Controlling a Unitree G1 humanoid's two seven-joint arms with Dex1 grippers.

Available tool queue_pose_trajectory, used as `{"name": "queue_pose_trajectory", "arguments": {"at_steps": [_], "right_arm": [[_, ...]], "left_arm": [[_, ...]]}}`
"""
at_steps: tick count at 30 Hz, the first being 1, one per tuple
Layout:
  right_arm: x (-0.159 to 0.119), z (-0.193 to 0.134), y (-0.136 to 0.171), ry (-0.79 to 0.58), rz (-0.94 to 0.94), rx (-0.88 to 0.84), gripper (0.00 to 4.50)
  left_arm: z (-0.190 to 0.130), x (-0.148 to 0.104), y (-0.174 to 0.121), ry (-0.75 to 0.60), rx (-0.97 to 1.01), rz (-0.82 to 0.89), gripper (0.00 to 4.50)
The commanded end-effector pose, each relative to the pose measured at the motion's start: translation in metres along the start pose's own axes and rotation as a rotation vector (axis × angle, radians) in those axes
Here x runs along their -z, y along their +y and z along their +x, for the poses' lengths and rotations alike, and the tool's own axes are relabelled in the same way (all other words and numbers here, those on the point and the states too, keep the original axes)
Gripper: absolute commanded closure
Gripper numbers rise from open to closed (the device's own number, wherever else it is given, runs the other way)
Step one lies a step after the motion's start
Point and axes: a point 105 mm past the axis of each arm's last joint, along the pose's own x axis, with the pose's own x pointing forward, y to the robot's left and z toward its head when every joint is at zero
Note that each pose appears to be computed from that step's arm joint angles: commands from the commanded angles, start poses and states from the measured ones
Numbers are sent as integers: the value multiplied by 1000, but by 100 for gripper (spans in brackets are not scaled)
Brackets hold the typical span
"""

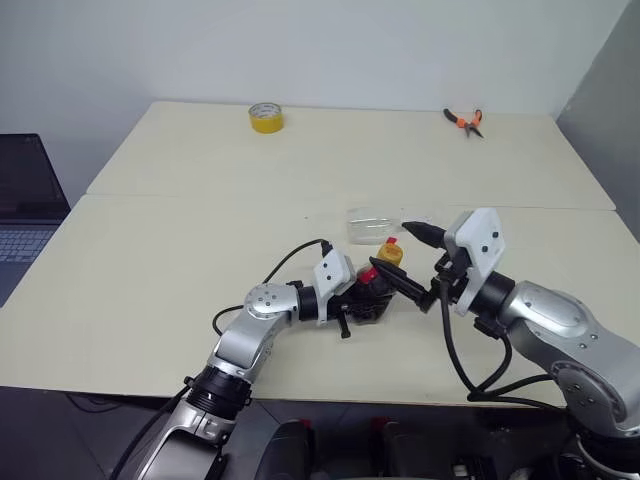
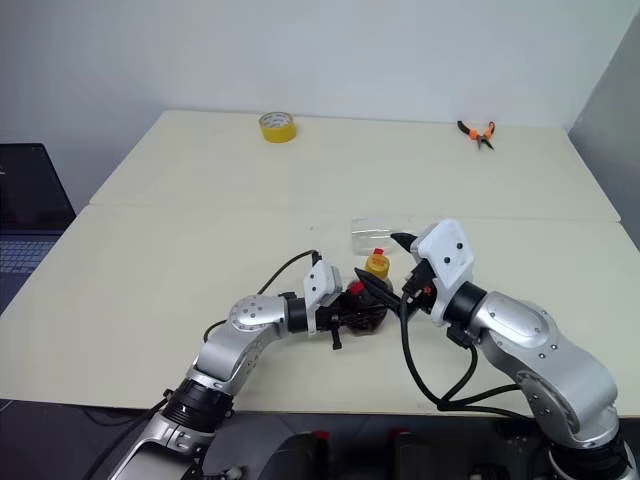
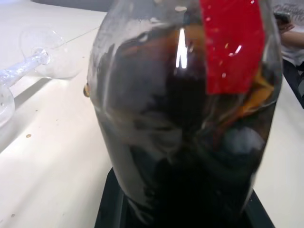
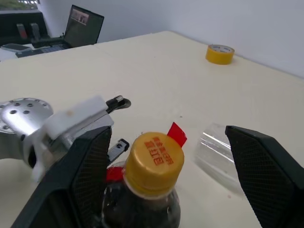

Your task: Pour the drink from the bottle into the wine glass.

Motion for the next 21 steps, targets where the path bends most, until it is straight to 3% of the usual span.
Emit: {"name": "queue_pose_trajectory", "arguments": {"at_steps": [1, 10, 21], "right_arm": [[-8, 0, -5, -39, -36, 39, 42], [8, -20, -15, 6, 28, 65, 42], [12, -47, 5, 55, 122, -87, 42]], "left_arm": [[1, -21, 0, -63, 8, 66, 376], [1, -20, -1, -62, 8, 65, 376], [1, -20, -1, -62, 12, 66, 378]]}}
